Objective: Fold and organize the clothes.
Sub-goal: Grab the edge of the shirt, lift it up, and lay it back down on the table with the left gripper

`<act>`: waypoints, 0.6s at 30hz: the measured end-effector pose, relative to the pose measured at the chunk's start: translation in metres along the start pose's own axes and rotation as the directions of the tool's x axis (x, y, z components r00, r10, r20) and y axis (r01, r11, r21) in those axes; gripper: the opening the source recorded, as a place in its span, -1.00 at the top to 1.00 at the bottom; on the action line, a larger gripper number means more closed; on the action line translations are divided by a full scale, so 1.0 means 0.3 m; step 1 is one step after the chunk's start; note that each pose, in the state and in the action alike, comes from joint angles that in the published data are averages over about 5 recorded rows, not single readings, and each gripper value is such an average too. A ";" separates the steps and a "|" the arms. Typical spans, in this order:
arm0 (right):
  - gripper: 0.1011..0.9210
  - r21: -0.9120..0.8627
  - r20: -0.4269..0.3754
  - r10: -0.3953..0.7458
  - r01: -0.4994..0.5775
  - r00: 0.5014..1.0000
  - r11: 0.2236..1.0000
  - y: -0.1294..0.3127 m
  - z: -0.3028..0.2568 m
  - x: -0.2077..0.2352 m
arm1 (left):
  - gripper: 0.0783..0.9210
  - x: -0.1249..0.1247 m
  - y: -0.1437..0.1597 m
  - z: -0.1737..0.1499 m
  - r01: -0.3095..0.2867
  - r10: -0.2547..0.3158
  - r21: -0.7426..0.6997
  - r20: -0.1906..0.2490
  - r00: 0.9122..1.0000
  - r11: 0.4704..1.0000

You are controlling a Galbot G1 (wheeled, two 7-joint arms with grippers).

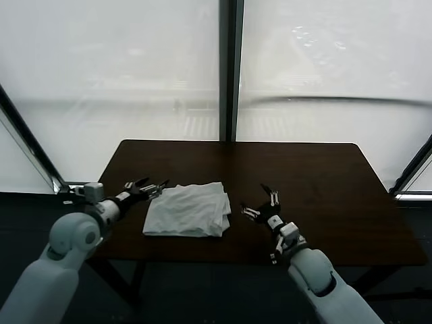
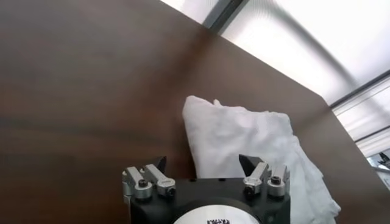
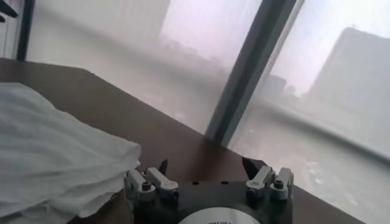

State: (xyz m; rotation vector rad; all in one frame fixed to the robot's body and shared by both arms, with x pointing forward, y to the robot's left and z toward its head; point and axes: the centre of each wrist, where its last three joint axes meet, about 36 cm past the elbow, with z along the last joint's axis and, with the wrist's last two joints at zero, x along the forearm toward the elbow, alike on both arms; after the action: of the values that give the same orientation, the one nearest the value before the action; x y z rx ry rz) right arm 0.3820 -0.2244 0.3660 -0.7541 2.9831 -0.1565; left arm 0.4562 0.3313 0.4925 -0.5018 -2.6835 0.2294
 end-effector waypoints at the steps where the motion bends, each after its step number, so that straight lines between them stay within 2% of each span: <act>1: -0.97 -0.018 0.041 0.007 -0.007 0.999 1.000 0.004 0.020 0.020 | -0.97 -0.001 0.000 0.001 0.000 0.000 0.000 0.001 1.000 1.000; 6: -0.97 -0.058 0.267 0.070 -0.056 0.961 0.997 0.019 0.123 0.139 | -0.97 -0.004 0.013 0.010 -0.004 0.004 0.022 -0.017 1.000 1.000; 9: -0.97 -0.054 0.345 0.101 -0.087 0.933 0.995 0.030 0.167 0.222 | -0.97 -0.012 0.036 0.012 -0.012 0.017 0.065 -0.070 0.997 0.998; 14: -0.97 -0.053 0.390 0.146 -0.136 0.909 0.989 0.049 0.205 0.349 | -0.97 -0.037 0.106 0.006 -0.013 0.045 0.163 -0.191 0.981 0.987; 18: -0.97 -0.053 0.386 0.165 -0.157 0.908 0.986 0.064 0.213 0.414 | -0.97 -0.052 0.178 0.005 -0.019 0.073 0.226 -0.230 0.970 0.974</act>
State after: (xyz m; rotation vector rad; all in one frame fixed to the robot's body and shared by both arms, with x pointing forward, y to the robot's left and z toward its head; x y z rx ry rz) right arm 0.2693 -0.2721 0.2961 -0.4684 2.6498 0.0317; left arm 0.4857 0.3745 0.4734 -0.4889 -2.3791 0.4490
